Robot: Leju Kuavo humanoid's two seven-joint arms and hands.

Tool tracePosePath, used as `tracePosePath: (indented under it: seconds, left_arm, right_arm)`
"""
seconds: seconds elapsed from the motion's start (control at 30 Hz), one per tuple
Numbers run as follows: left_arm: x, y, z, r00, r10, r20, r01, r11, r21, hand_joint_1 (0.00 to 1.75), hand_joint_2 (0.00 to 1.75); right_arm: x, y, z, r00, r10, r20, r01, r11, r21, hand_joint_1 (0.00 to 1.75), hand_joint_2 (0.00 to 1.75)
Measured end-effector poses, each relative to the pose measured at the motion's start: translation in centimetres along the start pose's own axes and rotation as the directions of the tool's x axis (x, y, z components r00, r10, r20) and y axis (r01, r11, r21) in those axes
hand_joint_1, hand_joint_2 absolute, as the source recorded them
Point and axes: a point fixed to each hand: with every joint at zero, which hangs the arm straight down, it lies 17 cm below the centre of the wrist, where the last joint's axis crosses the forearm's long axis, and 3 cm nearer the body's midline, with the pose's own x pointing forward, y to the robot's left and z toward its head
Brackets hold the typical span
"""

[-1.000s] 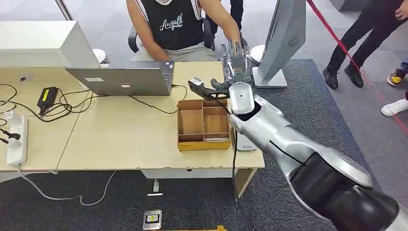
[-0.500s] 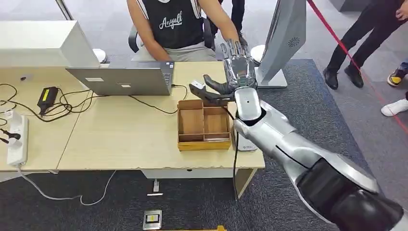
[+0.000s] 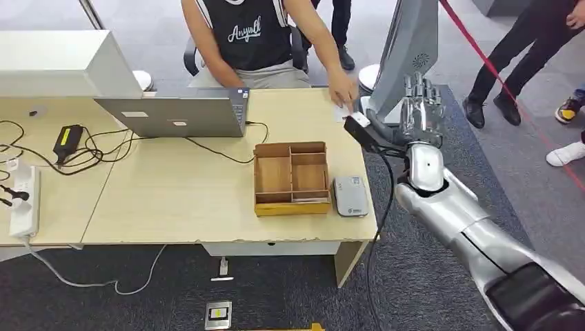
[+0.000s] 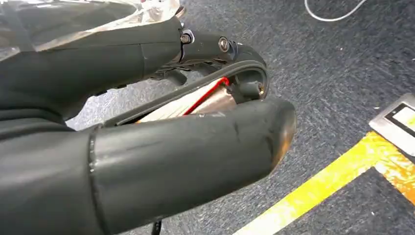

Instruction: Pass the card to the sensor for recognition and then transmit it.

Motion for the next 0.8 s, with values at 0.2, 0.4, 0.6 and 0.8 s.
tracePosePath:
  seconds: [0.2, 0.4, 0.6, 0.8]
  left_arm:
    - [-0.1, 0.3, -0.1, 1.000, 0.007, -0.002, -0.007, 1.000, 0.007, 0.00, 0.00]
    - [-0.3, 0.3, -0.2, 1.000, 0.014, -0.009, -0.014, 1.000, 0.006, 0.00, 0.00]
    - [-0.3, 0.4, -0.3, 0.999, 0.036, -0.017, -0.036, 0.999, 0.003, 0.00, 0.00]
    - [-0.4, 0.4, -0.3, 0.998, 0.056, -0.027, -0.056, 0.998, 0.001, 0.00, 0.00]
  right_arm:
    - [-3.2, -1.3, 0.7, 0.994, -0.096, -0.044, 0.093, 0.994, -0.056, 0.00, 0.00]
    - [-4.1, -1.5, 1.7, 0.973, -0.225, -0.058, 0.221, 0.973, -0.071, 0.00, 1.75]
    - [-1.5, 0.6, 4.3, 0.870, -0.493, -0.023, 0.494, 0.869, 0.039, 0.00, 1.75]
    - [1.4, 2.1, 6.8, 0.705, -0.706, -0.061, 0.707, 0.695, 0.130, 0.00, 1.75]
